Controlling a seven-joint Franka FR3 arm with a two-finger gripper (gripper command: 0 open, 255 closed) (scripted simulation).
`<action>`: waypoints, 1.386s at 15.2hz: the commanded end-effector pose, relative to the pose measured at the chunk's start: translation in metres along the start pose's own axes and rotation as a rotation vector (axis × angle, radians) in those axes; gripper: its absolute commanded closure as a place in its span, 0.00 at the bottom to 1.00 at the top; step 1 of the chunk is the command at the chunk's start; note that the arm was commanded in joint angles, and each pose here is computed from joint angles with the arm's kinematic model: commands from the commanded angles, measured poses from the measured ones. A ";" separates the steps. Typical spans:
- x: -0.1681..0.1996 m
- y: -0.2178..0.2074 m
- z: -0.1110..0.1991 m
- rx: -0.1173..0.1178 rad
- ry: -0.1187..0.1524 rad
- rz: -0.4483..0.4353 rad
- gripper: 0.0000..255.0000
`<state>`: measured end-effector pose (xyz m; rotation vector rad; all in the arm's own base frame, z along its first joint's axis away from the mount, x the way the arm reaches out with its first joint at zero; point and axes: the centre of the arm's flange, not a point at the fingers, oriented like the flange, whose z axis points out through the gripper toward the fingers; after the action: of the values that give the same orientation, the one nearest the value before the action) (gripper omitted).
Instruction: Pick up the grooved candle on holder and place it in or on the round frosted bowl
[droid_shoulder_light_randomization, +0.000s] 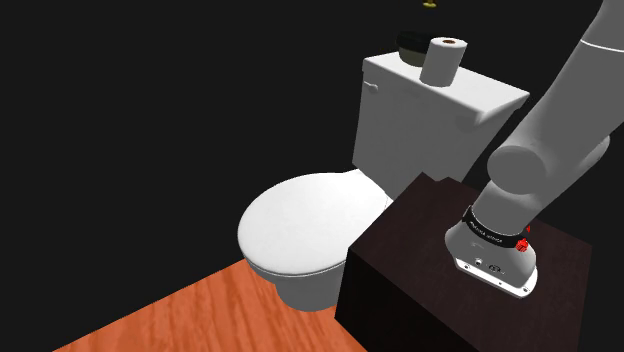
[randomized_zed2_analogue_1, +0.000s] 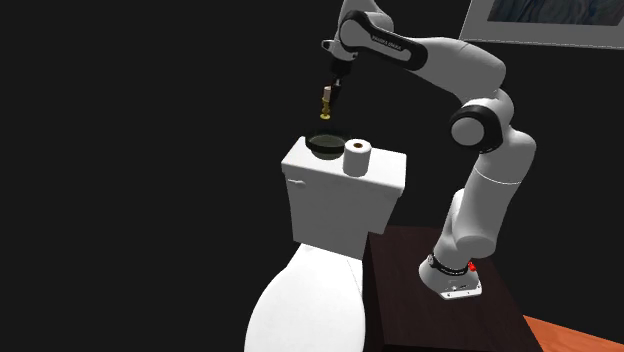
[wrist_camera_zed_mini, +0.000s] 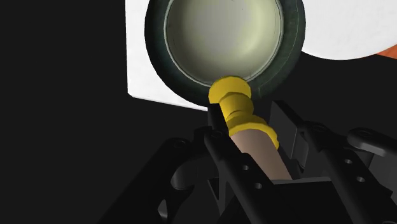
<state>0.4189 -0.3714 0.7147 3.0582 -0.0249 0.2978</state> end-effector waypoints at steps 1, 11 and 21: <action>-0.009 0.000 0.010 0.001 0.000 -0.002 1.00; -0.019 -0.003 0.062 0.001 0.000 -0.002 1.00; -0.023 -0.005 0.081 0.001 0.000 -0.002 1.00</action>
<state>0.4120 -0.3722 0.6307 3.0588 -0.0222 0.2969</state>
